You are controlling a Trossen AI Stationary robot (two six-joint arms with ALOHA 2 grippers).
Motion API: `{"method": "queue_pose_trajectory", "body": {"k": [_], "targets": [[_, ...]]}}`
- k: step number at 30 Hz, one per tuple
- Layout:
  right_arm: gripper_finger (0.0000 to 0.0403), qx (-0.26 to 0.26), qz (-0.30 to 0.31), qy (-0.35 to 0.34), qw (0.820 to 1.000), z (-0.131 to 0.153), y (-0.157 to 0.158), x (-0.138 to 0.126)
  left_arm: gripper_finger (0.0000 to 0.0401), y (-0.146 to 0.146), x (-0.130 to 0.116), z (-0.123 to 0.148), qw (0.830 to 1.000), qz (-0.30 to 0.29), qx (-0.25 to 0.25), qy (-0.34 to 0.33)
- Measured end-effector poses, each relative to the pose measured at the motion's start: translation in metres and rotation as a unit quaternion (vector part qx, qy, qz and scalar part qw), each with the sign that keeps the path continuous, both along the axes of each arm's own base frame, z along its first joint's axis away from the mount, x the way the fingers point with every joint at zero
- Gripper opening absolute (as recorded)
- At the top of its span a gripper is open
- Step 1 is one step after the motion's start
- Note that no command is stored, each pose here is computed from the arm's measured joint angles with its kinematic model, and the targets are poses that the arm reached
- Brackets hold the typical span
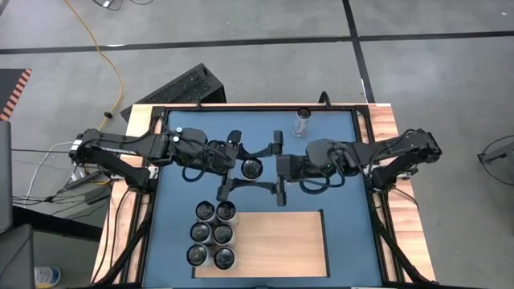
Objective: Place canned beverage on shelf
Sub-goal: Put the bottom right white pink soda can on the shelf
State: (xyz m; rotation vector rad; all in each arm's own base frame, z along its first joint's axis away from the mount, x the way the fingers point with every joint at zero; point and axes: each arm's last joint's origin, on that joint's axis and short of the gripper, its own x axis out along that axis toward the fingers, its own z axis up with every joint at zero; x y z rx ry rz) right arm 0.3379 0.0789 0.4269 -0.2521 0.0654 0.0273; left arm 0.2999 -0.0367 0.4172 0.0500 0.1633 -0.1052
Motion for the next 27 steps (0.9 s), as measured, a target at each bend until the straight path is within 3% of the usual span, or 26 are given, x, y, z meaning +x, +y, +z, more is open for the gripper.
{"method": "queue_pose_trajectory", "body": {"k": [8, 14, 19, 27], "targets": [[0.027, -0.002, 0.0, -0.003, 1.0, -0.0001, -0.003, 0.0015, 0.0254, 0.0001, 0.0003, 0.0019, 1.0, 0.0, 0.002, -0.01], [0.0218, -0.016, -0.008, -0.008, 1.0, 0.0006, 0.0013, 0.0004, 0.0254, -0.0003, 0.0003, 0.0025, 1.0, -0.005, 0.008, -0.014], [0.0217, -0.019, -0.01, -0.007, 1.0, 0.0004, 0.0012, 0.0004, 0.0262, -0.0009, 0.0003, 0.0026, 1.0, -0.011, 0.011, -0.015], [0.0217, -0.041, -0.027, -0.011, 0.999, 0.0023, -0.0002, -0.0013, 0.031, -0.0019, -0.0016, 0.0024, 1.0, -0.014, 0.003, -0.008]]}}
